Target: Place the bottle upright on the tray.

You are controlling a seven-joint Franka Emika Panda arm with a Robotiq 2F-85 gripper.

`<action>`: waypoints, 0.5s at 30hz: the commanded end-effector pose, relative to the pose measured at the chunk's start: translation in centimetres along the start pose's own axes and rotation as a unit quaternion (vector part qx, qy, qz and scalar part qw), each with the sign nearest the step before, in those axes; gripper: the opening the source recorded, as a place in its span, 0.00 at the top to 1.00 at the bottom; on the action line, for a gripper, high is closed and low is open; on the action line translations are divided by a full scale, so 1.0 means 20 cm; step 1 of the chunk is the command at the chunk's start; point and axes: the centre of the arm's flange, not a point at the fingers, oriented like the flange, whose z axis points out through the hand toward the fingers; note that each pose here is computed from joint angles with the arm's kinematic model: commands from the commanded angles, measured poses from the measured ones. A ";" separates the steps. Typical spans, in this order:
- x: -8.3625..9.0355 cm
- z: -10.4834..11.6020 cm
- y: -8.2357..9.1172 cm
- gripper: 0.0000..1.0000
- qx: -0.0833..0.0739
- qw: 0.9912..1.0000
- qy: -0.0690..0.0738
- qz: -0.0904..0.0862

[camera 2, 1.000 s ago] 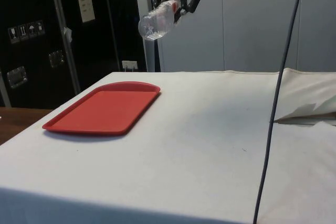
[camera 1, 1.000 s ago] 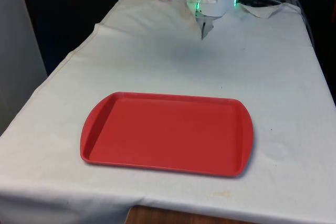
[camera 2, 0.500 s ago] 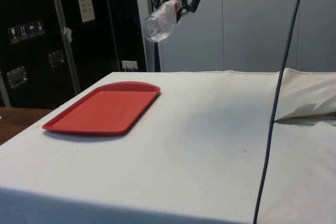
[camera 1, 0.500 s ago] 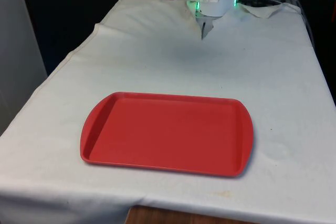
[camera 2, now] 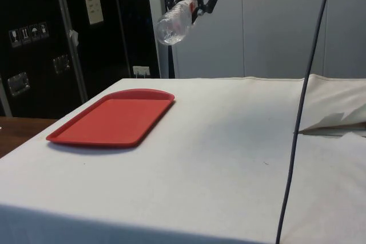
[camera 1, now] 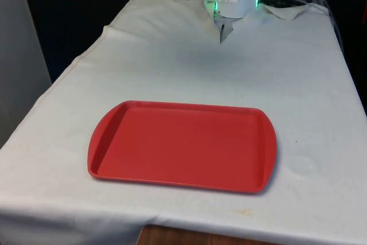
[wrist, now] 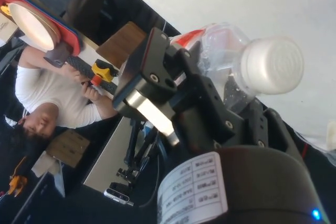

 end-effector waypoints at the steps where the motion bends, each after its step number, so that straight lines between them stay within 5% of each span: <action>1: -0.02 -0.01 -0.01 0.67 -0.002 1.000 0.003 0.000; 15: -0.08 -0.10 -0.08 0.67 -0.004 1.000 0.020 -0.016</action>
